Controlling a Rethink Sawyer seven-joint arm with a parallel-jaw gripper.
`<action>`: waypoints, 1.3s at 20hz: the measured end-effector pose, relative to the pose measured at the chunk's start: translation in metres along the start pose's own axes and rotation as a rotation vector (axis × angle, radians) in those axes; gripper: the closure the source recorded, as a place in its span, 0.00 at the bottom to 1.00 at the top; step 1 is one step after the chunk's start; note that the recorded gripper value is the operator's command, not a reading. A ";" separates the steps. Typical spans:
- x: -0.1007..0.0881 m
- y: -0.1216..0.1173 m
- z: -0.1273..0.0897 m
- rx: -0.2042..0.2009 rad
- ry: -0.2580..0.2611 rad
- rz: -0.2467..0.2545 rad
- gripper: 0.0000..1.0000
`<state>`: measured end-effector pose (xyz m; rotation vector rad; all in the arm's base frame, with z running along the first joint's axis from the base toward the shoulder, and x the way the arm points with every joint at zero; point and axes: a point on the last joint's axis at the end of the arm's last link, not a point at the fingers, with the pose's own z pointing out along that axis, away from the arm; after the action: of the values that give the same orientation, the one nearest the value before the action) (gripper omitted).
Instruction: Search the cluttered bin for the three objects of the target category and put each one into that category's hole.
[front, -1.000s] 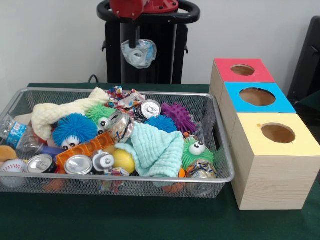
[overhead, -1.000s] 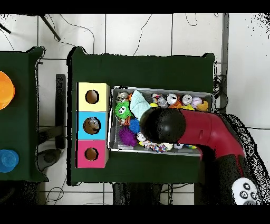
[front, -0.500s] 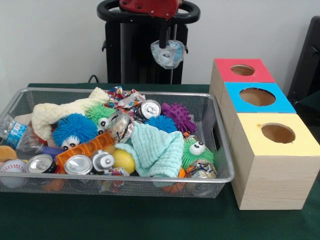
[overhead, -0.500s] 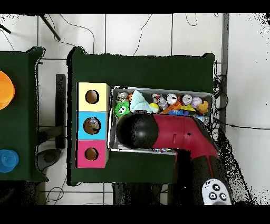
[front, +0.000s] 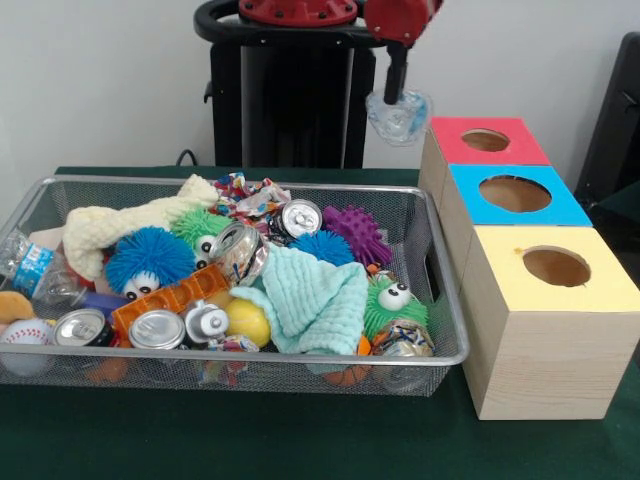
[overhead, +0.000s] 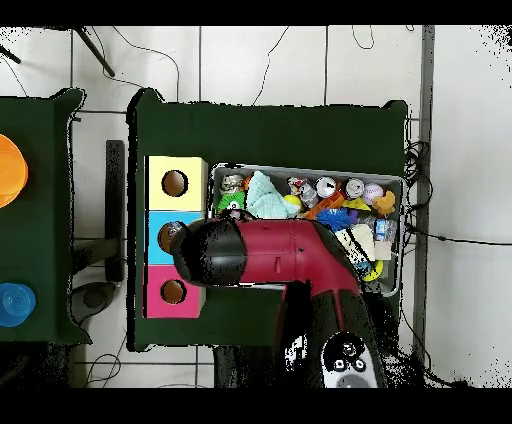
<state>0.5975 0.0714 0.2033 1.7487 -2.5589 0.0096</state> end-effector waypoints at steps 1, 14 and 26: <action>-0.008 0.005 0.004 -0.003 0.003 0.008 1.00; -0.059 0.042 0.027 -0.035 0.036 0.065 1.00; -0.097 0.056 0.041 -0.037 0.046 0.081 1.00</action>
<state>0.5793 0.1810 0.1592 1.6126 -2.5781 0.0055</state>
